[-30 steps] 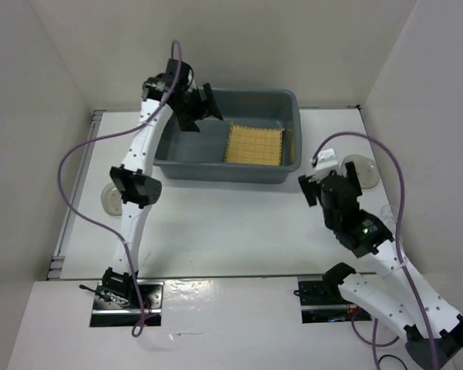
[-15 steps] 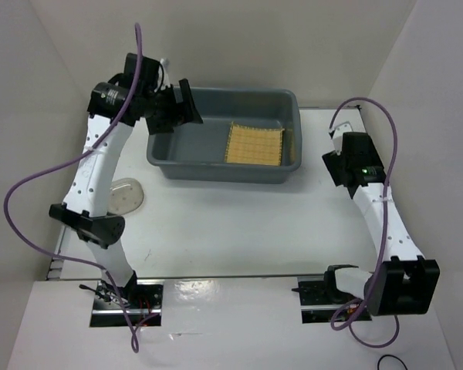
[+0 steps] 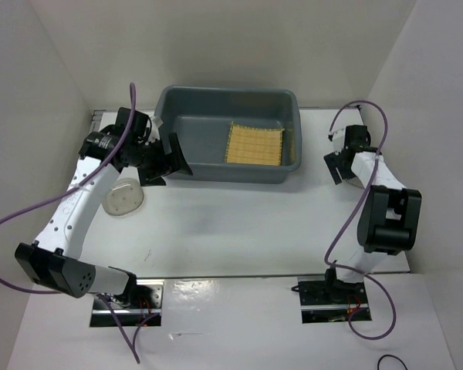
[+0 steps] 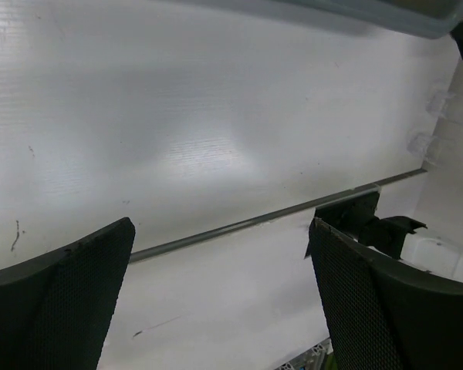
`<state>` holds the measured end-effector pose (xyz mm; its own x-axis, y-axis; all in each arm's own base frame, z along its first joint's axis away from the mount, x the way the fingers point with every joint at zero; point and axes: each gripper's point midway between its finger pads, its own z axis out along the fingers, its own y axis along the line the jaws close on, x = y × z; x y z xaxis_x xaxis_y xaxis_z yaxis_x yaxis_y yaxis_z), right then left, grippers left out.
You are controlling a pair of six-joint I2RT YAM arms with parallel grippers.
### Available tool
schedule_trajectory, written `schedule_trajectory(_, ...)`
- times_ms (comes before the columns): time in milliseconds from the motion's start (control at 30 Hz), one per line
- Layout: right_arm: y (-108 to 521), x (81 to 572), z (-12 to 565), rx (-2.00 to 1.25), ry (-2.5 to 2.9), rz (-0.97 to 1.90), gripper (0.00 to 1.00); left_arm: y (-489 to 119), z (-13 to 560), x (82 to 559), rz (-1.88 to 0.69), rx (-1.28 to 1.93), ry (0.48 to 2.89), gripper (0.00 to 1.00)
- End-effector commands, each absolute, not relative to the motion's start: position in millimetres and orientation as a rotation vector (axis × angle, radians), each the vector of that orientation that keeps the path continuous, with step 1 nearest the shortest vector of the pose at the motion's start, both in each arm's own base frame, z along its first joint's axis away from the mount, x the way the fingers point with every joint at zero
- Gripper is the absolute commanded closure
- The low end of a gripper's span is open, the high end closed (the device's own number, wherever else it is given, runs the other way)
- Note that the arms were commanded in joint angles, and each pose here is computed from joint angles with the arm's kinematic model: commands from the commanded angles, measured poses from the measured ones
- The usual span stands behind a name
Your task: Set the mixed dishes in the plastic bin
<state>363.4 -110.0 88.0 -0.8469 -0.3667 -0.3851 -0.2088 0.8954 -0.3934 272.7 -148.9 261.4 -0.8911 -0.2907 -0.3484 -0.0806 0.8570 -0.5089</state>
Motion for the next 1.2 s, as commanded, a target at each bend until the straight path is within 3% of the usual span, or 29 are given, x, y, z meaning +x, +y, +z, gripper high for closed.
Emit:
schedule_trajectory(0, -83, 408, 96, -0.289, 2.519, -0.356, 0.21, -157, 272, 268, -0.787, -0.279, 2.586, 0.00)
schedule_trajectory(267, -41, 432, 56, -0.048, 2.510, -0.541, 0.21, -157, 273, 265, -0.758, -0.281, 2.648, 0.00)
schedule_trajectory(333, -46, 443, 43, 0.027, 2.511, -0.620, 0.21, -160, 277, 264, -0.769, -0.284, 2.642, 0.00)
schedule_trajectory(467, -65, 457, 34, 0.152, 2.484, -0.712, 0.30, -165, 277, 256, -0.790, -0.338, 2.634, 0.00)
schedule_trajectory(800, -83, 467, 70, 0.275, 2.337, -0.751, 0.30, -168, 270, 232, -0.880, -0.503, 2.570, 0.00)
schedule_trajectory(1167, -127, 477, 30, 0.419, 2.371, -0.853, 0.28, -169, 269, 230, -0.883, -0.520, 2.562, 0.00)
